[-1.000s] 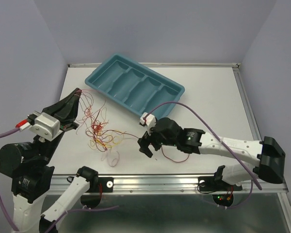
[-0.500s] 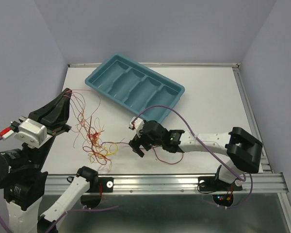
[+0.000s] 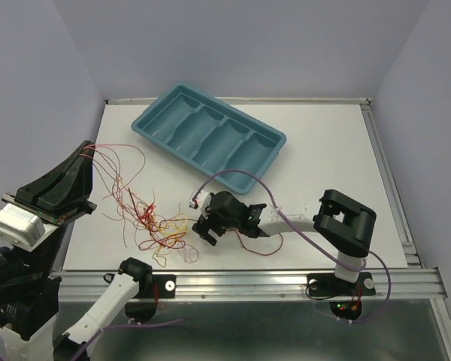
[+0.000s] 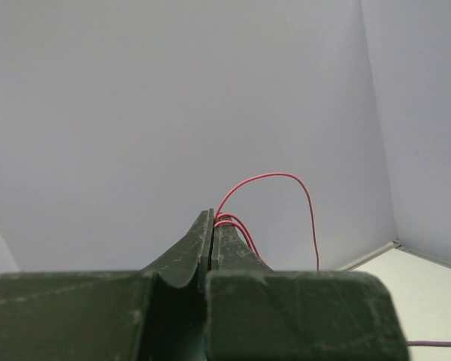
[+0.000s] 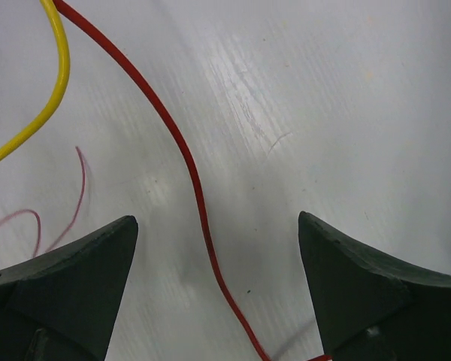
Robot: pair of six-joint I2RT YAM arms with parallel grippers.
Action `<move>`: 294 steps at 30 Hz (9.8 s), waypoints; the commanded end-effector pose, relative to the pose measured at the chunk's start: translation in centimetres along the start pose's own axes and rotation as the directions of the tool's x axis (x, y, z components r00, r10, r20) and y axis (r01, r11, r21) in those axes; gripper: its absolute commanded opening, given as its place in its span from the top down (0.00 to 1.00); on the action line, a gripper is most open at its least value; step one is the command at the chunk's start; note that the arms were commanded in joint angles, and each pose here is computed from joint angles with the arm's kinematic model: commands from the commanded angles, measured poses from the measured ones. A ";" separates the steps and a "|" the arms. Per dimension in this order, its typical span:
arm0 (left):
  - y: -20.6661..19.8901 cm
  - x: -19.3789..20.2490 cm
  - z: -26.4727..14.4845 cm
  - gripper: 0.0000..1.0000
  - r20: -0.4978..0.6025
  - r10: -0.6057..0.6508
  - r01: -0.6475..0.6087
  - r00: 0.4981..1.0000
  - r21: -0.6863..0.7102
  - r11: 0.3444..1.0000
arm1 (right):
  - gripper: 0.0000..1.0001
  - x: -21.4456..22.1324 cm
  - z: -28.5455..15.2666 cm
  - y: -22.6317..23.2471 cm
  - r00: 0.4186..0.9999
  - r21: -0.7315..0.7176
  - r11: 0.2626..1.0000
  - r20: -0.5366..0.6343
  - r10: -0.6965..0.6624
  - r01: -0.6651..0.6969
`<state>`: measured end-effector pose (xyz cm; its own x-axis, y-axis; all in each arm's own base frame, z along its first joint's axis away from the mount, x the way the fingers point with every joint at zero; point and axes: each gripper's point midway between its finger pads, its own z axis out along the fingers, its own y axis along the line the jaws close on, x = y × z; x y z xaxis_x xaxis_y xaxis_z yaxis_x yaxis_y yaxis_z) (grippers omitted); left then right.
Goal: Untangle the cables
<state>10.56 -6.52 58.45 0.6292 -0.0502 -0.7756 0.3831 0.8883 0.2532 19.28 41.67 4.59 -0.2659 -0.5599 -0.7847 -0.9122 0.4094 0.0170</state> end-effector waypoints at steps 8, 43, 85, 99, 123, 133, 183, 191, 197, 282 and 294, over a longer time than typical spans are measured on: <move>3.7 -2.3 0.1 1.00 0.049 0.016 -0.006 0.999 -0.190 0.982 | 0.92 -4.7 0.5 -1.5 0.987 0.094 0.993 0.151 0.058 -0.072; -4.4 34.2 -10.4 0.96 -0.721 0.248 -0.142 0.647 0.206 0.968 | 0.99 -16.9 -35.2 -10.2 0.571 0.315 0.752 0.815 0.098 -0.579; -9.6 34.4 -1.9 0.05 -0.526 0.172 0.039 0.833 0.366 0.930 | 0.99 -40.7 -39.7 -20.7 0.220 0.150 0.927 0.973 -0.076 -0.344; -9.2 34.1 -2.2 0.05 -0.497 0.158 0.018 0.853 0.330 0.944 | 0.99 -28.1 -33.3 -22.6 0.312 0.075 0.915 0.949 0.057 -0.395; -12.3 37.9 7.1 0.04 -0.630 -0.050 0.333 0.775 0.340 0.879 | 0.99 -20.0 -22.4 -26.4 0.483 0.074 0.822 0.838 0.256 -0.564; -12.9 40.2 5.6 0.02 -0.615 -0.099 0.346 0.782 0.297 0.890 | 0.99 -24.7 -20.8 -22.7 0.596 -0.053 0.960 0.774 0.214 -0.275; -25.4 57.2 4.7 1.00 -0.923 0.001 0.430 0.386 0.181 0.885 | 0.60 -5.1 -12.6 -32.6 0.562 0.387 0.409 0.603 0.566 -0.826; -24.9 57.4 4.5 1.00 -0.934 0.013 0.409 0.357 0.169 0.897 | 0.42 -7.2 -19.2 -32.0 0.540 0.404 0.366 0.705 0.459 -0.838; -24.7 56.4 3.9 0.95 -0.930 0.038 0.420 0.366 0.202 0.885 | 0.41 -7.7 -23.1 -32.1 0.525 0.429 0.313 0.763 0.376 -0.848; -11.1 22.3 -2.8 1.00 -0.740 0.201 0.337 0.641 0.508 0.793 | 0.09 -16.0 -17.6 0.5 0.751 -0.325 0.945 0.630 0.195 0.027; -12.4 20.3 -2.9 1.00 -0.715 0.162 0.396 0.680 0.545 0.739 | 0.08 -15.7 -11.2 4.5 0.826 -0.244 0.968 0.557 0.086 0.063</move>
<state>17.98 -16.70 35.41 -0.0536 0.4896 -0.8703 0.8859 0.4255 0.1849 14.89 42.31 20.08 -0.2414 -0.1018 -0.9651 -0.9638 0.1409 0.2262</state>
